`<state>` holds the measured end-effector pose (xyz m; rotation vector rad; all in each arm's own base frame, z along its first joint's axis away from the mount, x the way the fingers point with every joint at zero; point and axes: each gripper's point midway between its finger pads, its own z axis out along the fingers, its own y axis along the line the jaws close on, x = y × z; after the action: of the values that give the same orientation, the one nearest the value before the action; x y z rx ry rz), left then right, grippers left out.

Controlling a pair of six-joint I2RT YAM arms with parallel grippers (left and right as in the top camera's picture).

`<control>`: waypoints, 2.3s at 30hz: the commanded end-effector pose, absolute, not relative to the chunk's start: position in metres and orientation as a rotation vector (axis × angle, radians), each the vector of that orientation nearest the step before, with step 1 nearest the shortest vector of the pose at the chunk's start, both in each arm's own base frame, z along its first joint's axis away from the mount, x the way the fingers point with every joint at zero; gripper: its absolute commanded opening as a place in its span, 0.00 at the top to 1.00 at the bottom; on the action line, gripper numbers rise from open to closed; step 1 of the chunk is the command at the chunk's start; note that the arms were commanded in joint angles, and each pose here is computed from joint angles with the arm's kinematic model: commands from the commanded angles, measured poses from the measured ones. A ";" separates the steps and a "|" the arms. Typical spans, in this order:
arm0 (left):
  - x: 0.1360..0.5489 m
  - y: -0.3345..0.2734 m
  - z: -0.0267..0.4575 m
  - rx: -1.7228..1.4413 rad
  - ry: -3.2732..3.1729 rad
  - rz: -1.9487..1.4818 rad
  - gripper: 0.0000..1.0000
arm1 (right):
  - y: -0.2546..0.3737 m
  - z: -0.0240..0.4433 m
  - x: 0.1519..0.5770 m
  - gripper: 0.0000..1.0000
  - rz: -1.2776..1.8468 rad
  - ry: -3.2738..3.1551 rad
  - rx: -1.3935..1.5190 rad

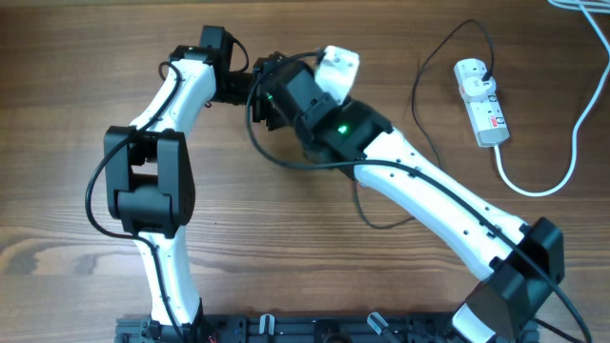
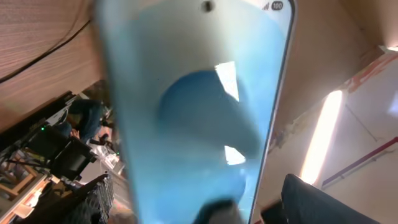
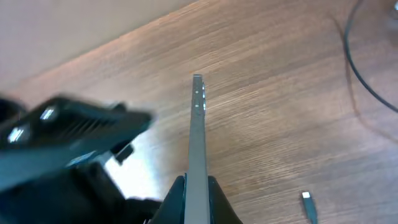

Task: Plug charger to phone and switch on socket
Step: 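Move the right gripper toward the black cable's USB-C end near the phone, then close the right gripper on the black USB-C plug, then raise the USB-C plug with the right gripper toward the phone's bottom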

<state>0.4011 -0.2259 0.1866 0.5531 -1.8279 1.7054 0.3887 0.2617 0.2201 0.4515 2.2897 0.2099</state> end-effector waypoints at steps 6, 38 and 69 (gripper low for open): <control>0.405 -0.217 0.210 0.587 -1.784 1.720 0.21 | 0.252 0.253 0.361 0.96 0.828 1.993 1.657; 0.395 -0.225 0.217 0.644 -1.725 1.638 0.54 | 0.270 0.215 0.388 0.96 0.812 1.931 1.732; 0.417 -0.225 0.193 0.488 -2.056 1.736 0.96 | 0.176 0.372 0.350 0.12 0.460 2.079 0.401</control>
<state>0.4147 -0.2246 0.1878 0.5905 -1.8884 1.6815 0.3623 0.2056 0.3455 0.7491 2.0517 0.6327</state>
